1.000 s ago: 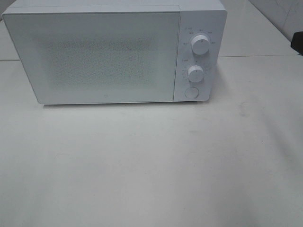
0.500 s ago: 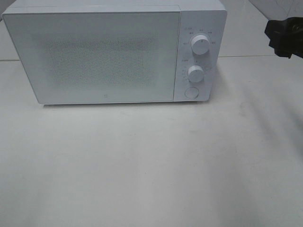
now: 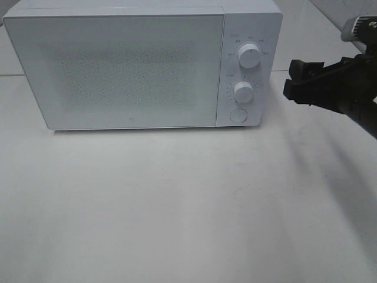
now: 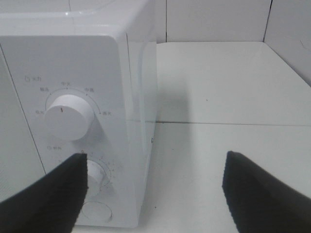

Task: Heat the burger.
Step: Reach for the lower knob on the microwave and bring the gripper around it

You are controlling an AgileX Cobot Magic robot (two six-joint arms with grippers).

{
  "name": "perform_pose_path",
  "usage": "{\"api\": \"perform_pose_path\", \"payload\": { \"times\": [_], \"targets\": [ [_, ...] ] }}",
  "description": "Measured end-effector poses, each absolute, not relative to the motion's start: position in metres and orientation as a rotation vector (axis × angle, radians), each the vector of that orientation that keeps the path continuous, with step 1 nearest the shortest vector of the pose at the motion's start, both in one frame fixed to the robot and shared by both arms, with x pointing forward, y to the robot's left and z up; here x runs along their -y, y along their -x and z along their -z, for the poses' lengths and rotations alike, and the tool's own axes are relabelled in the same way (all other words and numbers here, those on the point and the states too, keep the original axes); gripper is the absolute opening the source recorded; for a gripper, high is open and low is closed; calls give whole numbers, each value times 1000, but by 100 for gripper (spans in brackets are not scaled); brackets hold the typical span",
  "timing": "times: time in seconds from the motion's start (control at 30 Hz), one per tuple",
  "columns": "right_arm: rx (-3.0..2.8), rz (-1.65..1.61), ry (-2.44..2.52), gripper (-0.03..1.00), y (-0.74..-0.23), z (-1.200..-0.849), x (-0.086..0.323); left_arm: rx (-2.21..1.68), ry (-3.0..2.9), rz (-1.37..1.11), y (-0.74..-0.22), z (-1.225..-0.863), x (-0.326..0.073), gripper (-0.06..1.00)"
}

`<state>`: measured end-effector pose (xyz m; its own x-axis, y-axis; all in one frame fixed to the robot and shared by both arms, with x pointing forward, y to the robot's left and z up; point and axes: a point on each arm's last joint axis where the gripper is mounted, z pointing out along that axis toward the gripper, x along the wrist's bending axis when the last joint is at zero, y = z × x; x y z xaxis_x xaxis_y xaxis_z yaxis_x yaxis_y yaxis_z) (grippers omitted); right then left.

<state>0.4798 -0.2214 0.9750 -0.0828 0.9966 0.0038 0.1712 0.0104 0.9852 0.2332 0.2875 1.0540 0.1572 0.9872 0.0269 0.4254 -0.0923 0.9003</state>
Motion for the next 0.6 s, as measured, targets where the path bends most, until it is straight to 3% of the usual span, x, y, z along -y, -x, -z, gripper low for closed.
{"api": "perform_pose_path", "payload": {
  "times": [0.6],
  "targets": [
    [-1418, -1121, -1308, 76, -488, -921, 182, -1379, -1644, -896, -233, -1054, -287, 99]
  ]
}}
